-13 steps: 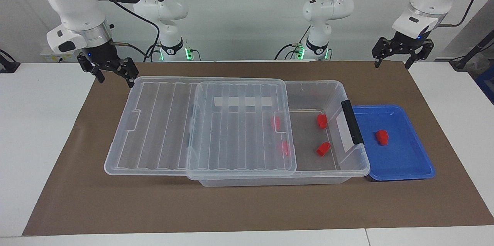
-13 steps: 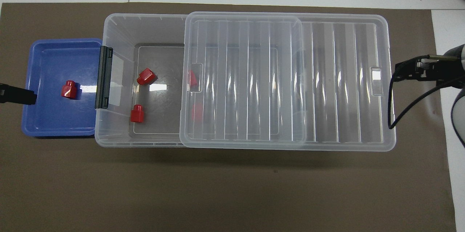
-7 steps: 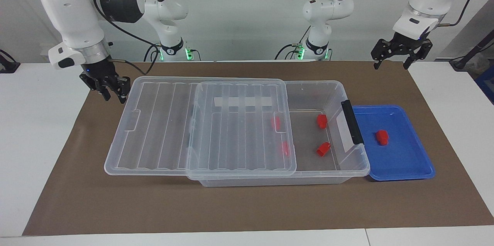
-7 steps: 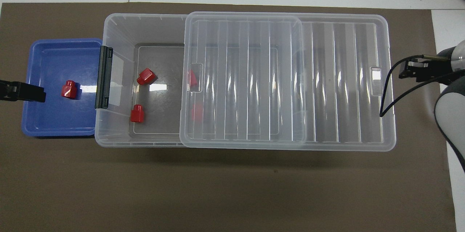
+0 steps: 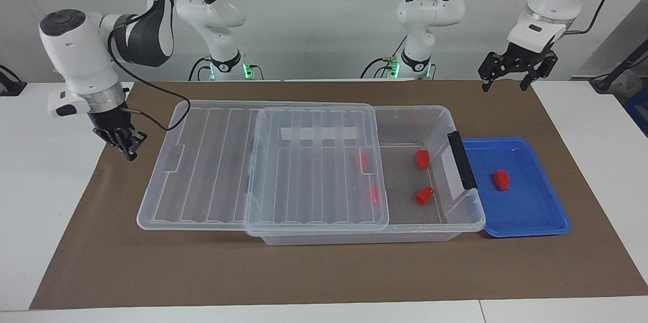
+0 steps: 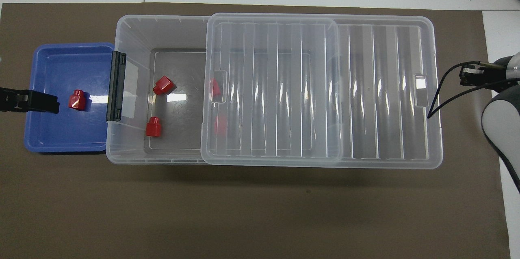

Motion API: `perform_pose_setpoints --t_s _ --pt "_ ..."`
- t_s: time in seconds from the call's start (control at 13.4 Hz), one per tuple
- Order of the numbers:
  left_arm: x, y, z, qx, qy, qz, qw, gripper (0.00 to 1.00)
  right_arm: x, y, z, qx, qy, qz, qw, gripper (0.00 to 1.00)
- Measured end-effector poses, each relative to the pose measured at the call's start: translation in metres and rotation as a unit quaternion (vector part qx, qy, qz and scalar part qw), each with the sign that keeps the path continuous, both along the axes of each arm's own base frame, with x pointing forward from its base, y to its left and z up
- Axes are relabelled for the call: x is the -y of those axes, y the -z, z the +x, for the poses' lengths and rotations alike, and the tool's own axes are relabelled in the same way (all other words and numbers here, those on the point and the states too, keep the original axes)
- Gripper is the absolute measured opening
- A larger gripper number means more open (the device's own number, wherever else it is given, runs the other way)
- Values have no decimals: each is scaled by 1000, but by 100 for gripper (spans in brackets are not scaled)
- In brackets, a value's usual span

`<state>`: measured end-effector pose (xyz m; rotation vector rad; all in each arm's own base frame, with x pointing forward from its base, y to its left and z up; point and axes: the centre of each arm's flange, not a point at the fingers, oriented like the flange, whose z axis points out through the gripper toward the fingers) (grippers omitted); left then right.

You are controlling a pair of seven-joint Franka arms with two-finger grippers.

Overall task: Place red block in blue tray from box
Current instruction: 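Move the right gripper to the far end of the clear lid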

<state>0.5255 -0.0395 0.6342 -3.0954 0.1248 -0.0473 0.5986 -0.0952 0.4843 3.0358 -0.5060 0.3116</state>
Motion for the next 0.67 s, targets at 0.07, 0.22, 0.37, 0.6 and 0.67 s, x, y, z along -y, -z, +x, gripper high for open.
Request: perform_pose_setpoints --t_s 0.07,0.22,0.37,0.6,0.67 --pt "4 0 0 0 -1 0 1000 100 4 9 3 -1 2 1 1000 1" --pt "4 0 0 0 -3 0 1000 100 6 23 7 -8 3 2 1000 1" --pt "2 0 0 0 -5 -1 1000 100 6 28 9 -11 3 3 1000 1" --pt "4 0 0 0 -3 -1 1000 100 3 34 8 -17 1 4 1000 1" --pt "4 0 0 0 -3 -1 1000 100 0 35 8 -17 -1 4 1000 1"
